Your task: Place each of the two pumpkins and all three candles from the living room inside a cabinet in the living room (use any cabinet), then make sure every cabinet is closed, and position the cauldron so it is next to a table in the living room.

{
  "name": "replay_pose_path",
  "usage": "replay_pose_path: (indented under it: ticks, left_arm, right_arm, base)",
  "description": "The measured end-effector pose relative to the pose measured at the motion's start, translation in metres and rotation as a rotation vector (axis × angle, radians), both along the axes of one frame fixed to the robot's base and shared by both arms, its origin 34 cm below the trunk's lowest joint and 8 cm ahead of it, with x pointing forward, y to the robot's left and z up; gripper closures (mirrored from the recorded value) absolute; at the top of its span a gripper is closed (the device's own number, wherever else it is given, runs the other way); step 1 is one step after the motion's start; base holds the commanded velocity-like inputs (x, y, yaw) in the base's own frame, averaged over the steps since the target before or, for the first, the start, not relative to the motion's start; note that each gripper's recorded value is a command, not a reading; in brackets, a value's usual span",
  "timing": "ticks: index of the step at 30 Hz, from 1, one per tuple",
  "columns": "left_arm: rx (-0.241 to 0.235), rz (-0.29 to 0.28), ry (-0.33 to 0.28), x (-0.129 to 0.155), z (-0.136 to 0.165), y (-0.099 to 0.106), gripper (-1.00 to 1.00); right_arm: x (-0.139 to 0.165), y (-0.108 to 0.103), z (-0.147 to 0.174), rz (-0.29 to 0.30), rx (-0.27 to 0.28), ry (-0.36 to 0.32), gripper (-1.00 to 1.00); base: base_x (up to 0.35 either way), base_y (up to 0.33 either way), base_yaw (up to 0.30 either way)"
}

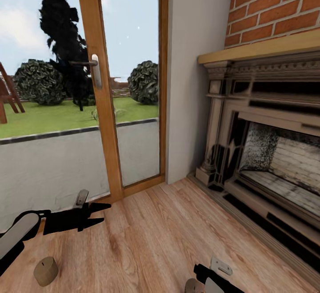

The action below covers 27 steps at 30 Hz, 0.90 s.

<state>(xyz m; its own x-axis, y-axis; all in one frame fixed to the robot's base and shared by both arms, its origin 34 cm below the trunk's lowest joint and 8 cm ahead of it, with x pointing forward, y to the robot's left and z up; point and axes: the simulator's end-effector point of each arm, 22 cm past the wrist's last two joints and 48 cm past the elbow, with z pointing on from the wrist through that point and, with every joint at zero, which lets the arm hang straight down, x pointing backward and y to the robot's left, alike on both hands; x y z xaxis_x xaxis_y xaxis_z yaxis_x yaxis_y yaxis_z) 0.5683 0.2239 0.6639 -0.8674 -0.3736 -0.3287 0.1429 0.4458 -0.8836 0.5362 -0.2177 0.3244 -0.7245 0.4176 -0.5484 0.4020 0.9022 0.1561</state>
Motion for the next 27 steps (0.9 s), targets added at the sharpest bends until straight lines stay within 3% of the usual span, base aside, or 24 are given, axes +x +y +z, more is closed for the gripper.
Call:
replay_pose_path:
  ticks: [27]
  left_arm:
    - [-0.002,0.001,0.006,-0.014,-0.059,0.000,-1.00]
  right_arm:
    - [-0.016,0.000,-0.060,0.000,0.000,0.007,-1.00]
  base:
    - [0.000,0.000,0.000]
